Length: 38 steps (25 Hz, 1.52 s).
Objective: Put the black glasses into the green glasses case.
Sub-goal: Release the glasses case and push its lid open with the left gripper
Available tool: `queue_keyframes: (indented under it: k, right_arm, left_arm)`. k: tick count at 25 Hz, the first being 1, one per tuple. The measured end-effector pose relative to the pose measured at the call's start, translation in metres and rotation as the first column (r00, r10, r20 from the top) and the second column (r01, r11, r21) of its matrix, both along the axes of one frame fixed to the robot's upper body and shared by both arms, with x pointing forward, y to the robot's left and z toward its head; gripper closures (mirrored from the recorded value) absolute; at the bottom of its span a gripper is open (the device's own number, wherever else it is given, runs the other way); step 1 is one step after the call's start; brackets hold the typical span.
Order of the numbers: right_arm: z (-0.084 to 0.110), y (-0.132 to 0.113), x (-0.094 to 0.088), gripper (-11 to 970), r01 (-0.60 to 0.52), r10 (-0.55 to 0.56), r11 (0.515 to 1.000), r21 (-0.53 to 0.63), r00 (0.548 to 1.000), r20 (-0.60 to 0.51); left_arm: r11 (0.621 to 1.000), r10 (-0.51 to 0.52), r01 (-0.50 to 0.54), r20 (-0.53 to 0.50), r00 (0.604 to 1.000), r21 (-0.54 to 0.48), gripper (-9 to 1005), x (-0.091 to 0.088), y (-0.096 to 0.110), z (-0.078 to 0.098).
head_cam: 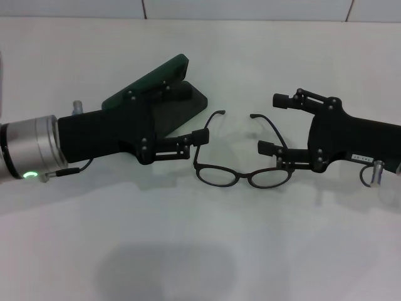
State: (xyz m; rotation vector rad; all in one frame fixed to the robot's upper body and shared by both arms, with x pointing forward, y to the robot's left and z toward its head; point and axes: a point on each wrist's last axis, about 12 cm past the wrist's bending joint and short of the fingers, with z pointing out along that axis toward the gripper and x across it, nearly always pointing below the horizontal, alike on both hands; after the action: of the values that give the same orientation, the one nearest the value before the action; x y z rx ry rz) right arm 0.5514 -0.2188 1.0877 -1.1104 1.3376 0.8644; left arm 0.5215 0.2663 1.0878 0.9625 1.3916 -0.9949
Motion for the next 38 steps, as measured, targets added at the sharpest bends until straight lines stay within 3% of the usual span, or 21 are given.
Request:
queue_keyframes:
  k: [16,21,22,25,29,34,38]
  right_arm:
    - [-0.001,-0.001,-0.004,96,-0.014,0.014,1.0,0.009,1.0,-0.006]
    - [-0.001,-0.001,-0.003,96,-0.01,0.01,1.0,0.005,1.0,-0.004]
    - [-0.001,-0.001,-0.003,96,-0.01,0.01,1.0,0.005,1.0,-0.004]
    - [-0.001,-0.002,-0.003,95,-0.007,0.007,1.0,0.003,1.0,-0.004]
    - [-0.002,-0.004,-0.004,95,-0.004,0.004,1.0,0.001,1.0,-0.007]
    - [-0.003,-0.005,-0.005,95,0.001,-0.001,1.0,0.0,1.0,-0.013]
    - [-0.004,-0.004,-0.005,95,0.002,-0.002,1.0,0.001,1.0,-0.016]
  left_arm:
    - [1.0,0.019,-0.019,-0.018,1.0,-0.019,117,-0.01,0.001,-0.007]
    - [0.996,0.063,-0.066,-0.052,0.997,-0.061,116,0.002,0.004,0.004]
    - [0.99,0.126,-0.133,-0.136,0.983,-0.04,116,0.024,0.012,0.02]
    - [0.974,0.222,-0.206,-0.228,0.948,0.092,119,0.052,0.018,0.036]
    - [0.911,0.349,-0.261,-0.256,0.902,0.32,134,0.079,0.018,0.053]
    - [0.798,0.438,-0.278,-0.197,0.877,0.534,155,0.091,0.003,0.054]
    - [0.735,0.452,-0.263,-0.163,0.877,0.624,173,0.095,-0.011,0.051]
